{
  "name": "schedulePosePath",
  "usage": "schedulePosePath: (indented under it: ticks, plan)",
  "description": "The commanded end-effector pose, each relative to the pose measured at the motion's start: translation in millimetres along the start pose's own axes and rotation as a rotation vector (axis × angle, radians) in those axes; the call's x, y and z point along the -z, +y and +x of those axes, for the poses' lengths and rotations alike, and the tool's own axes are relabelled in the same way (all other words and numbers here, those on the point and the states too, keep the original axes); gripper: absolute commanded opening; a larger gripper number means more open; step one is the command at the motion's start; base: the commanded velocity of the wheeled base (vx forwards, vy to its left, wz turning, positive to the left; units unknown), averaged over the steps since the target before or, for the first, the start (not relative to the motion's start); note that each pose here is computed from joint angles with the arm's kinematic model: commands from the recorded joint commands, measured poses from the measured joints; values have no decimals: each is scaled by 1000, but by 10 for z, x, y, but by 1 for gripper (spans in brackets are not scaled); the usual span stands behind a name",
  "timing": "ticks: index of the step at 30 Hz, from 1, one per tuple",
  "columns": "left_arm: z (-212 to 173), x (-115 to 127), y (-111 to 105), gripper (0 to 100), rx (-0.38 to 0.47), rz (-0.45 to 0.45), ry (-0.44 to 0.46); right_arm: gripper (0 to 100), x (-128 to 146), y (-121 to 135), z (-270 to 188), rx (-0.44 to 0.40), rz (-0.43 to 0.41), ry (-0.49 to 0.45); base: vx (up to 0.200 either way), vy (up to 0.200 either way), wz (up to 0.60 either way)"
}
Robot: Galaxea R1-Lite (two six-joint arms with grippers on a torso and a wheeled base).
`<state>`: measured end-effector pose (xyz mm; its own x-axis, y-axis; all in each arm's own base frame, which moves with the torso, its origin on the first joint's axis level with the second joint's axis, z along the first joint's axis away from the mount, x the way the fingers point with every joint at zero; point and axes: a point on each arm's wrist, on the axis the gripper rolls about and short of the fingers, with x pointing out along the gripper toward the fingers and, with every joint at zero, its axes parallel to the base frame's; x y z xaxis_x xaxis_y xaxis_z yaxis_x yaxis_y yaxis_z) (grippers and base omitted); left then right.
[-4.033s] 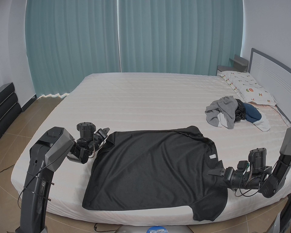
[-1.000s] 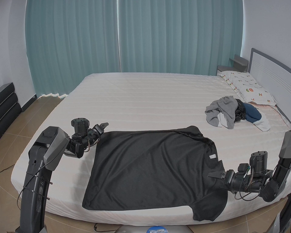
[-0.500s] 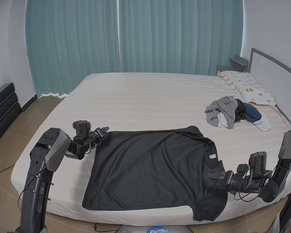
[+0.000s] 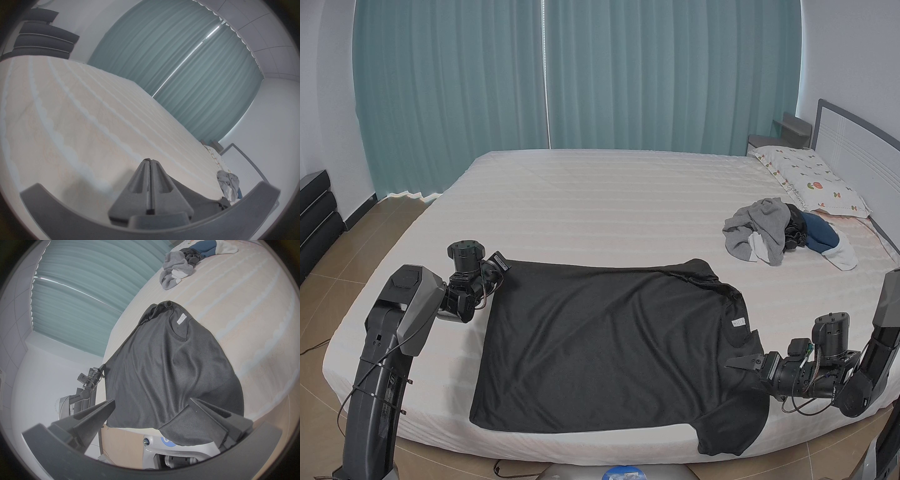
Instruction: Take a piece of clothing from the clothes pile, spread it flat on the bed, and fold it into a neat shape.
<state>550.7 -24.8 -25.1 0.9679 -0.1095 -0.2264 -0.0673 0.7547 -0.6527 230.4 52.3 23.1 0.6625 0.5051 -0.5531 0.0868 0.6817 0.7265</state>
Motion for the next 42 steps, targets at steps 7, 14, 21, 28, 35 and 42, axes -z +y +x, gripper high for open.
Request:
schedulePosePath:
  ticks: [7, 14, 21, 28, 35, 42]
  plan:
    - [54, 16, 71, 0, 5, -1, -23, 100, 1, -1, 6, 0, 0, 2, 0, 0, 0]
    - [63, 11, 79, 0, 4, -2, -24, 100, -8, -2, -7, 0, 0, -6, 0, 0, 0]
    - [54, -10, 59, 100, 4, -15, -24, 100, -17, 10, -14, -4, -5, -12, 0, 0, 0]
    - [-40, -193, -9, 100, -17, -134, -65, 100, -86, 70, -29, -39, -26, -100, 0, 0, 0]
    - [-427, -445, -136, 100, -42, -260, -63, 100, -228, 136, 130, -88, -25, -156, 0, 0, 0]
    - [-1072, -397, -193, 100, -4, -286, 49, 100, -594, 301, 433, -76, -44, -243, 0, 0, 0]
